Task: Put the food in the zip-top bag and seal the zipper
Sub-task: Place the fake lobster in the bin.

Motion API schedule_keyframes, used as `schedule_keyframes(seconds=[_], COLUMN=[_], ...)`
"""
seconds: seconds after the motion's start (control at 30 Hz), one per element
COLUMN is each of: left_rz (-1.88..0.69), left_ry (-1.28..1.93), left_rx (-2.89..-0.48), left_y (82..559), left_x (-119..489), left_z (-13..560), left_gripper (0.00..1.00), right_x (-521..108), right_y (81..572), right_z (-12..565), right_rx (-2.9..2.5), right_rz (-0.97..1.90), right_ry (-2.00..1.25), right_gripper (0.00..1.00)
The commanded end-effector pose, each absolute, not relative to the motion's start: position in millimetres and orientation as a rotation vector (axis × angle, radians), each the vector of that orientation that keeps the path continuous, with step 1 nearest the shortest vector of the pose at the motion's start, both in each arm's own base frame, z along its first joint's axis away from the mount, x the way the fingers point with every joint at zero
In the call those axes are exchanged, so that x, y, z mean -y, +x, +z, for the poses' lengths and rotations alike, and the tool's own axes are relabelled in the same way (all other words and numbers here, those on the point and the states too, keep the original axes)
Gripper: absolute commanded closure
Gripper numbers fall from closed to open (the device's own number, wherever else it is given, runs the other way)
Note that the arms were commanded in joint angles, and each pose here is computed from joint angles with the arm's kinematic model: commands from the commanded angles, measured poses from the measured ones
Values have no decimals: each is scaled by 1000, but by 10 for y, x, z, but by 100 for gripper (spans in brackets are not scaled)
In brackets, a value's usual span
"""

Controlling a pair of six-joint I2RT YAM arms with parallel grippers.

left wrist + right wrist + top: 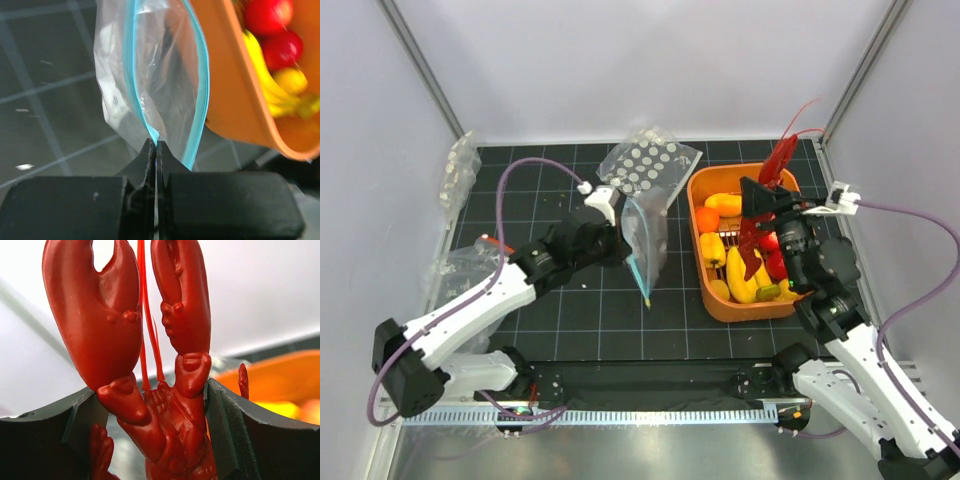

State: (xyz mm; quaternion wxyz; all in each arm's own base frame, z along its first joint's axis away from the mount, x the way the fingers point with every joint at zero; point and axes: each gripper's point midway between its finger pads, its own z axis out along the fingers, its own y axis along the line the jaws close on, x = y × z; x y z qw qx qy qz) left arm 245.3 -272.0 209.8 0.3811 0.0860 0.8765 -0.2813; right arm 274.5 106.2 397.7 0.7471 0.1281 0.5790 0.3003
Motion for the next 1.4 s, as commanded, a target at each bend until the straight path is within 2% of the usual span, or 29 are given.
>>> schedule_keyframes(seconds=[0.0,0.17,0.43,0.53,0.57,0.77,0.83,0.97,1.1,1.17,1.23,1.37], left_rz=[-431,-314,-216,-156,-130,-63,-54,-48,-53,-58,-69,-93], left_ry=[42,-76,-87,-88,-80,-59,-64,-82,-106,-111,-114,-109], left_rx=[-2025,-1936,-1928,-1946,-1965,-1998,-1995,-1980,-1961,-1958,-1951,-1956], left_y=[2745,2731,2775,2814,2835,2875,2874,2865,2832,2823,2813,2804], left_x=[2114,1714,1600,1573,1578,1570,1550,1507,1448,1439,1435,1468], left_z=[2487,2578,2541,2482,2421,2320,2307,2313,2350,2342,2362,2364], left_gripper=[100,100,100,100,100,100,100,100,100,100,100,100], right_x=[-812,-1093,-1429,-1593,-1631,-1211,-1127,-990,-541,-254,-75,-173], right_y=[3006,3306,3650,3684,3693,3535,3491,3457,3348,3281,3264,3133], right_z=[3500,3291,2810,2762,2808,2865,2850,2842,2699,2592,2455,2111], right_rx=[-1416,-1555,-1707,-1755,-1763,-1779,-1790,-1822,-1856,-1876,-1902,-2036], right_rz=[373,362,374,449,462,294,264,195,11,-49,-31,30], right_ry=[339,260,189,133,122,259,273,321,510,629,734,741], right_gripper=[99,99,98,54,31,9,5,4,4,0,0,0])
